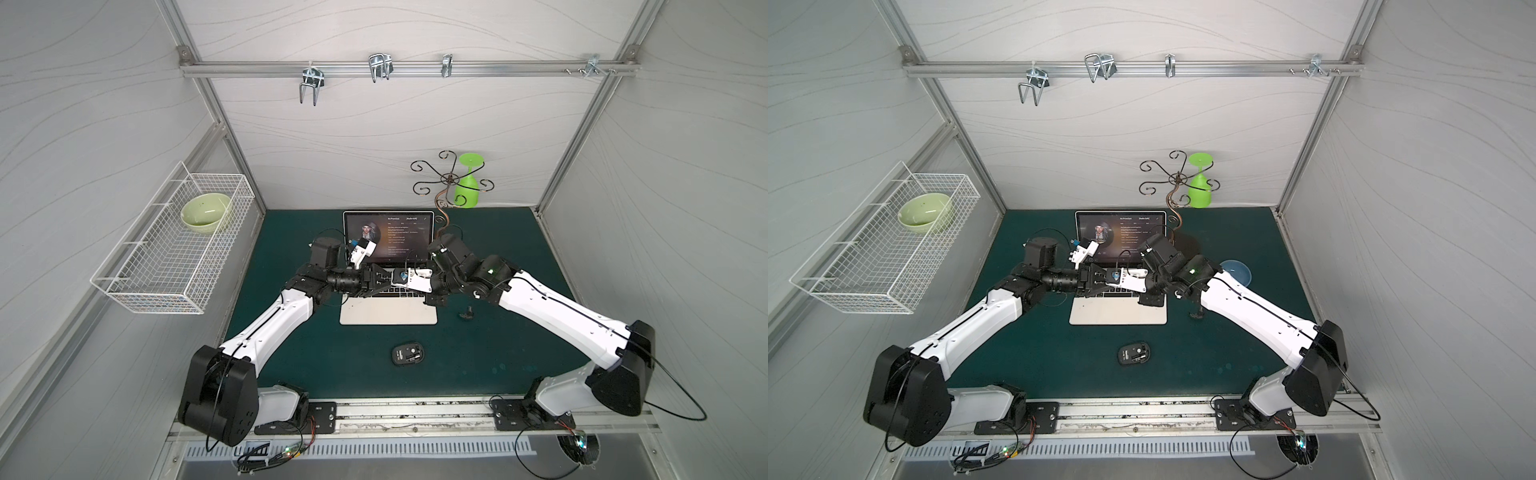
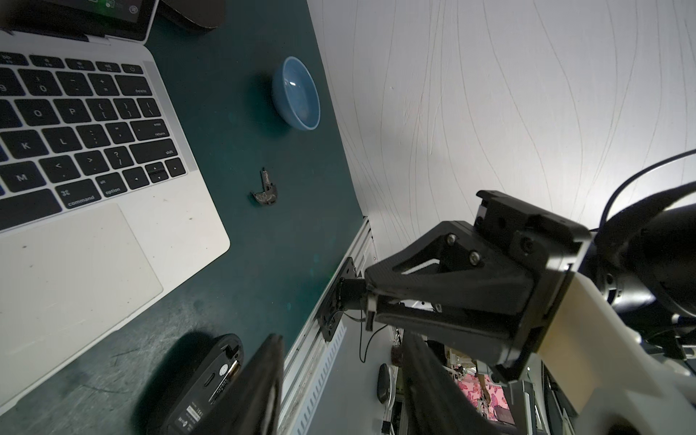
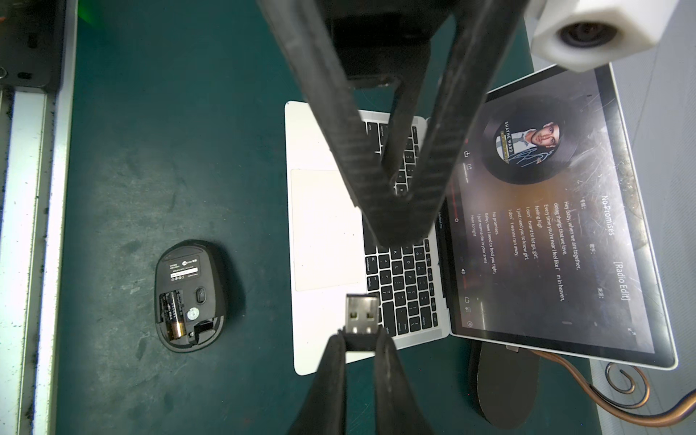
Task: Remove the wireless mouse receiver from the laptop
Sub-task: Take out the USB plug from the USB port.
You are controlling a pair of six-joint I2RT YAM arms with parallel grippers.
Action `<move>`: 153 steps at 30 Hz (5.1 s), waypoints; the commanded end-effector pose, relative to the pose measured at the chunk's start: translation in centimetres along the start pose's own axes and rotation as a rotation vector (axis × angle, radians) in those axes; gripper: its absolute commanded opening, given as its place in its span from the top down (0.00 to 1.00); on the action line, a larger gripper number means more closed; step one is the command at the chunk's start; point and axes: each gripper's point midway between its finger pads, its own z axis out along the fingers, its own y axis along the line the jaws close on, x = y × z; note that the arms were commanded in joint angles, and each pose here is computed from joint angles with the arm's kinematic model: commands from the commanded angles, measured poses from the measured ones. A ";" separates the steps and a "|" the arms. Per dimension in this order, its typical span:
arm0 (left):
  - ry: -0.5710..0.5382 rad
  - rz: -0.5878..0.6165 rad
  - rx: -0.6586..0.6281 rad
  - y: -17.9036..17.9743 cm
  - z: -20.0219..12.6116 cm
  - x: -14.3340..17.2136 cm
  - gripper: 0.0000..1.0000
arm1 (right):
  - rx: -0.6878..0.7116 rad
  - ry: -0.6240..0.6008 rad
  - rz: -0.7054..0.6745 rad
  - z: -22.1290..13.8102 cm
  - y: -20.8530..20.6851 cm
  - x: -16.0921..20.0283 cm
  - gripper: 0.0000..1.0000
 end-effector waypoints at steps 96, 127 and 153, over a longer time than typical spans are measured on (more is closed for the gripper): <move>0.078 0.417 0.343 -11.2 -2.1 0.0 1.00 | -0.782 -0.552 1.217 -4.9 -0.7 -6.7 0.78; 0.084 0.397 0.338 -10.8 -1.9 0.0 1.00 | -0.694 -0.634 1.255 -5.5 -2.5 -5.9 0.92; -0.085 0.345 -0.005 -4.3 -4.3 -1.1 0.01 | -0.334 -0.246 1.344 -3.8 -0.9 2.7 1.00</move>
